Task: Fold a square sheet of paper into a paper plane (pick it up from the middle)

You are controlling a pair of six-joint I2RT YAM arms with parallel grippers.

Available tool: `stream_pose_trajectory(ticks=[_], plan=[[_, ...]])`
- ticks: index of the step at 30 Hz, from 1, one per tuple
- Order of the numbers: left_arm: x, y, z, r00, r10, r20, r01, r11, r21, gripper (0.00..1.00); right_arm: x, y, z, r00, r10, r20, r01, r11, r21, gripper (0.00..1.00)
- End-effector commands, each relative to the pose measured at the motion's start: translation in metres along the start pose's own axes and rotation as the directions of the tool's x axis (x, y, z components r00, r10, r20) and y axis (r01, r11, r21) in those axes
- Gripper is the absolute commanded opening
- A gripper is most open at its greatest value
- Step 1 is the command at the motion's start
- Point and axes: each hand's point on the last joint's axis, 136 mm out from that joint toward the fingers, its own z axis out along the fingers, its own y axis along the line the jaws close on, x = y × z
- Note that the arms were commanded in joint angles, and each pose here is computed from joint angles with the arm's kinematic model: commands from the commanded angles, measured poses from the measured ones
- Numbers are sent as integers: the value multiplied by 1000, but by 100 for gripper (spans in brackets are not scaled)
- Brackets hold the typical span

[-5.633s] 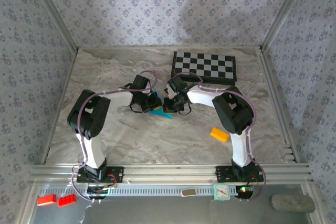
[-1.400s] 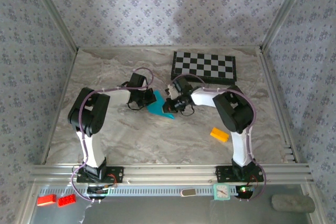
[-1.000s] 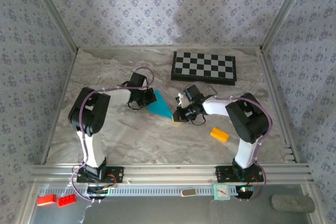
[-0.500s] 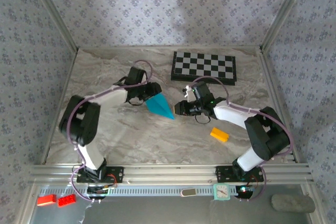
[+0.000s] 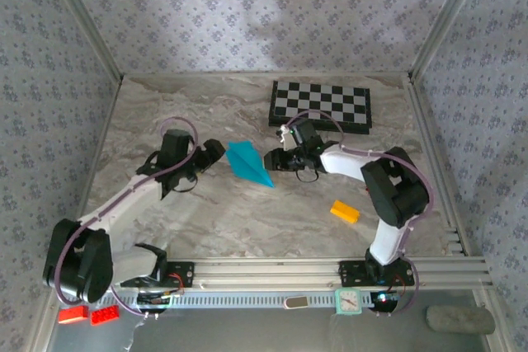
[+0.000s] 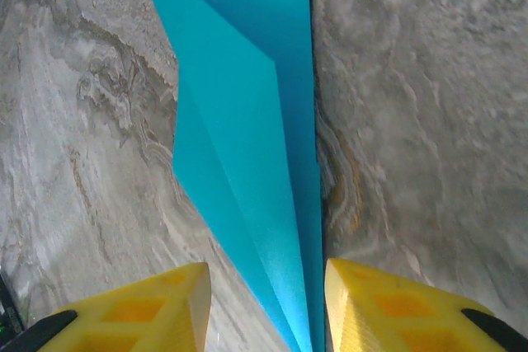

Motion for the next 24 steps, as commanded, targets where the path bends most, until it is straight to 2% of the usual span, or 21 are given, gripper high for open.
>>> stream_pose_trajectory(ticks=[1, 7, 11, 16, 24], plan=[[-2, 14, -9, 1000, -25, 12, 25, 1000, 6, 98, -16, 8, 11, 999, -32, 4, 32, 998, -51, 42], [-1, 32, -12, 998, -57, -38, 59, 997, 44, 100, -25, 14, 29, 1000, -24, -14, 22, 995, -95, 40], [0, 33, -10, 997, -34, -67, 38, 998, 58, 100, -22, 25, 36, 998, -51, -34, 45, 987, -157, 38], [-11, 37, -16, 999, 3, -33, -3, 1000, 0, 100, -18, 27, 43, 997, -72, -43, 64, 985, -163, 33], [-14, 34, -16, 998, 49, -25, -49, 999, 16, 100, -26, 22, 51, 995, -93, -41, 86, 986, -140, 31]])
